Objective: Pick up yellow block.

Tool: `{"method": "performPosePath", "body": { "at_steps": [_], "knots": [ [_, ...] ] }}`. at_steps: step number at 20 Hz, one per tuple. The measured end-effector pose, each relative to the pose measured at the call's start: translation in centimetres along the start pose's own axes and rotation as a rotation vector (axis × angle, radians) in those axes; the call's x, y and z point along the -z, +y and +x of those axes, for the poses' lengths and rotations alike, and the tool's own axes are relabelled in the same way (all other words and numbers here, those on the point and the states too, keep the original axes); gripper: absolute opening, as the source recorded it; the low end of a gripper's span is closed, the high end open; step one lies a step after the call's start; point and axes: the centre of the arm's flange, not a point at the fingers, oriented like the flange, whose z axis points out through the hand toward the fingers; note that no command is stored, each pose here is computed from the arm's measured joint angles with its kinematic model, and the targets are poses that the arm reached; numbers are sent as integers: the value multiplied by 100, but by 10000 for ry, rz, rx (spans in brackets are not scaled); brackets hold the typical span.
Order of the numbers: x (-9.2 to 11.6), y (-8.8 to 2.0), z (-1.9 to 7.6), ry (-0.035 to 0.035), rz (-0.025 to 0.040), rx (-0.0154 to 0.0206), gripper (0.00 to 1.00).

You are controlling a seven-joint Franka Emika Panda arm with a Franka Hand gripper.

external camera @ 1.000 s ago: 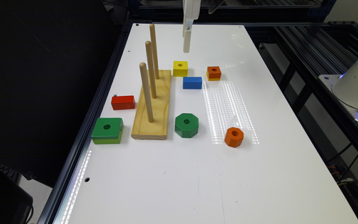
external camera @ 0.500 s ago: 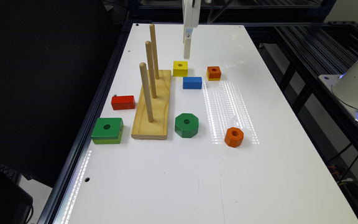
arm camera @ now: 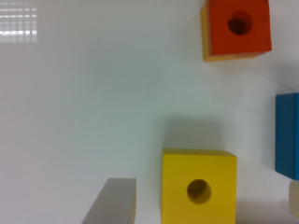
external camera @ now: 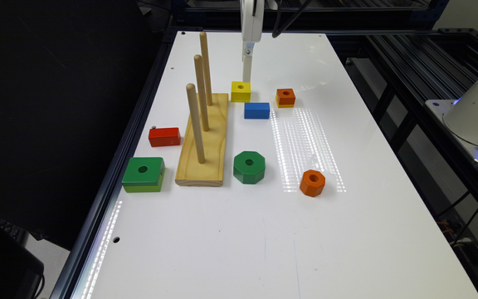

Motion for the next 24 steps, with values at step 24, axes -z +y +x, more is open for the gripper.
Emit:
{"method": "performPosePath", "body": {
  "at_steps": [24],
  "knots": [
    [-283, -3, 21, -64, -6, 2, 100]
  ]
}}
